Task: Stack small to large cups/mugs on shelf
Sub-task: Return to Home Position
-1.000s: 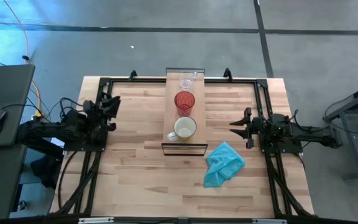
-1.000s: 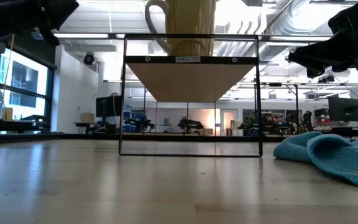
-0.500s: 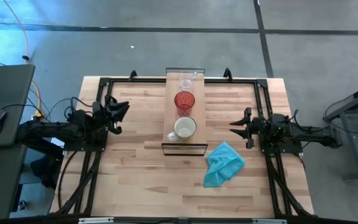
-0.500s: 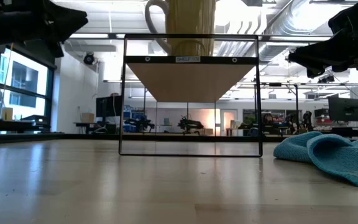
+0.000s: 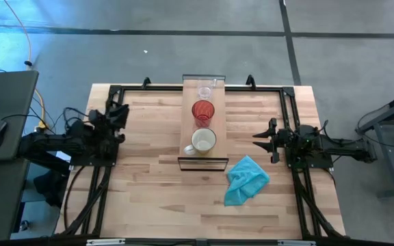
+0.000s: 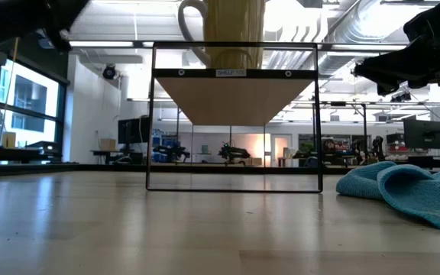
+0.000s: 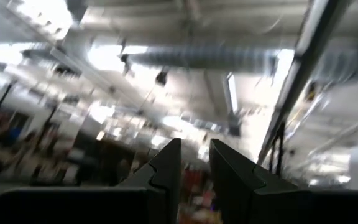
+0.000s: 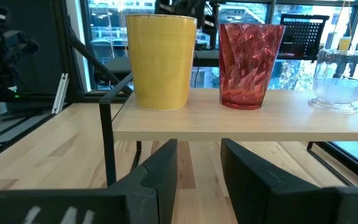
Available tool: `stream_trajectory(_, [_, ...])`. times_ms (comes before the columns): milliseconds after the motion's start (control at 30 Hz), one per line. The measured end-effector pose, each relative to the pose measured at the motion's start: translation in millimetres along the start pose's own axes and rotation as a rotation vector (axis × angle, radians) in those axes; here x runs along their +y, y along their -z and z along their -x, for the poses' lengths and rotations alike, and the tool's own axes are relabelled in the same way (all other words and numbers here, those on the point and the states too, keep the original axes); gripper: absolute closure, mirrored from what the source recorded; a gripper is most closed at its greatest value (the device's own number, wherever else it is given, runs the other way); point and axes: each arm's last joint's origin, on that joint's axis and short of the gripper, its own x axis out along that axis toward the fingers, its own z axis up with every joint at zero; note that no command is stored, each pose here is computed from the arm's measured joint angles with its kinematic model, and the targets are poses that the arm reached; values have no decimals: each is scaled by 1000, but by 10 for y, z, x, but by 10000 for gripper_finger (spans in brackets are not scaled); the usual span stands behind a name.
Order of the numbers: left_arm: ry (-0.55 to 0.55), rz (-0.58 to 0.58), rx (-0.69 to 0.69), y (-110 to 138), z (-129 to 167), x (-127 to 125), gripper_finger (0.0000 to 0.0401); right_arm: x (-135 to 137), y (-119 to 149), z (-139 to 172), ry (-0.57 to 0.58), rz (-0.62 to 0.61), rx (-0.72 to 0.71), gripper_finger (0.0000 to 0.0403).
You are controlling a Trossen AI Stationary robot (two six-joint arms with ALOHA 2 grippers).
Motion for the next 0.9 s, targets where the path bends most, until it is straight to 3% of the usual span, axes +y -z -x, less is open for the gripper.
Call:
stream_trajectory(133, [67,-5,-123,-126,12,-21,327,0,0,0,0,0,0,287])
stream_trajectory(500, [191,7,-214,-270,127,-25,327,0,0,0,0,8,0,287])
stream_trajectory(900, [248,-17,-112,-175,129,-38,327,-1,7,-5,1,8,9,287])
